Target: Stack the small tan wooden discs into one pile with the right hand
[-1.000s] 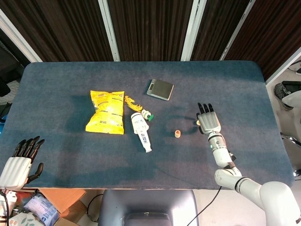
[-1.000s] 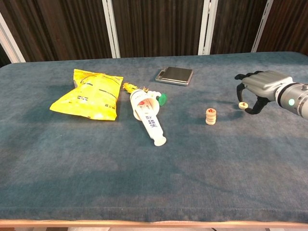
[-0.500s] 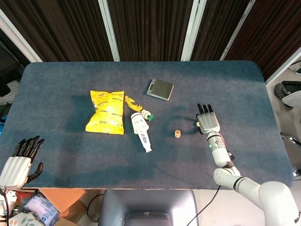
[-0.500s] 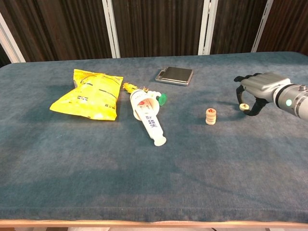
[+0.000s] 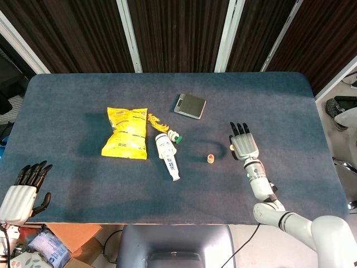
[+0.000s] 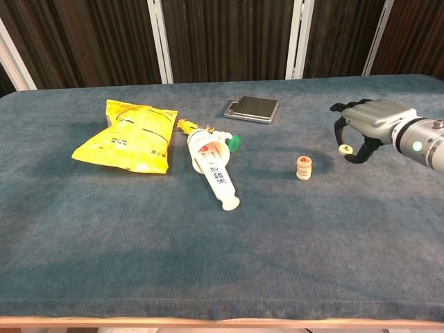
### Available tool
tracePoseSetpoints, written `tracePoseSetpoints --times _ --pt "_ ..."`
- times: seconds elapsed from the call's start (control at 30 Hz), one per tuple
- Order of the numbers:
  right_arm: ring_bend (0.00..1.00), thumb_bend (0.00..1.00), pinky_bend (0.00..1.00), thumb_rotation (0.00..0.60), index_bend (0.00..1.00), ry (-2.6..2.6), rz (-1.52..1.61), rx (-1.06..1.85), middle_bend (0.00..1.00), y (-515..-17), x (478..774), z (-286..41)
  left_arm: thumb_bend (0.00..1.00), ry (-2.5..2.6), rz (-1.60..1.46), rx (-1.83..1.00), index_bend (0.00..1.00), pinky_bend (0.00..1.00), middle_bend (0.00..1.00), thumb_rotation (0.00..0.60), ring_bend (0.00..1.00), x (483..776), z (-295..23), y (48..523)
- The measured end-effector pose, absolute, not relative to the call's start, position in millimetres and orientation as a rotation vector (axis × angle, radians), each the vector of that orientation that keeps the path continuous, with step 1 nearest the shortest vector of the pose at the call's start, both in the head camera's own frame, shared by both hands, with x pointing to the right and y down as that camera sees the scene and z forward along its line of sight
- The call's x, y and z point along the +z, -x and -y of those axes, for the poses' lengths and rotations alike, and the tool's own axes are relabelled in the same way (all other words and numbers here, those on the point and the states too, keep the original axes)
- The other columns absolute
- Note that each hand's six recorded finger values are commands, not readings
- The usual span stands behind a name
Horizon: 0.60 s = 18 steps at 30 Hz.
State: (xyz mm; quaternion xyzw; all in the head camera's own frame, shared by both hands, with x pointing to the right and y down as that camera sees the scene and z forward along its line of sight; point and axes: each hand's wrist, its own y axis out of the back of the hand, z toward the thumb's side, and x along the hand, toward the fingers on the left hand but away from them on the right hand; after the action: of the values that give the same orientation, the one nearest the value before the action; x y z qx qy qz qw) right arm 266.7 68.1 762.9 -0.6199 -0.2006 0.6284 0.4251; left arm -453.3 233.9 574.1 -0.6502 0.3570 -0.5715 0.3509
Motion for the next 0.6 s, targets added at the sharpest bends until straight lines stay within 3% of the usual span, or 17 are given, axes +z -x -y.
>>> tracePoseSetpoints --times 0.37,0.6 --pt "0.00 0.48 0.00 0.600 0.67 1.692 0.539 1.400 0.04 -229 722 -84 0.51 1.681 -0.946 -1.482 0.00 0.04 0.00 0.600 0.00 573 -232 456" --pt "0.00 0.48 0.00 0.600 0.67 1.694 0.505 1.376 0.04 -219 718 -91 0.51 1.682 -0.948 -1.476 0.00 0.04 0.00 0.600 0.00 571 -232 457"
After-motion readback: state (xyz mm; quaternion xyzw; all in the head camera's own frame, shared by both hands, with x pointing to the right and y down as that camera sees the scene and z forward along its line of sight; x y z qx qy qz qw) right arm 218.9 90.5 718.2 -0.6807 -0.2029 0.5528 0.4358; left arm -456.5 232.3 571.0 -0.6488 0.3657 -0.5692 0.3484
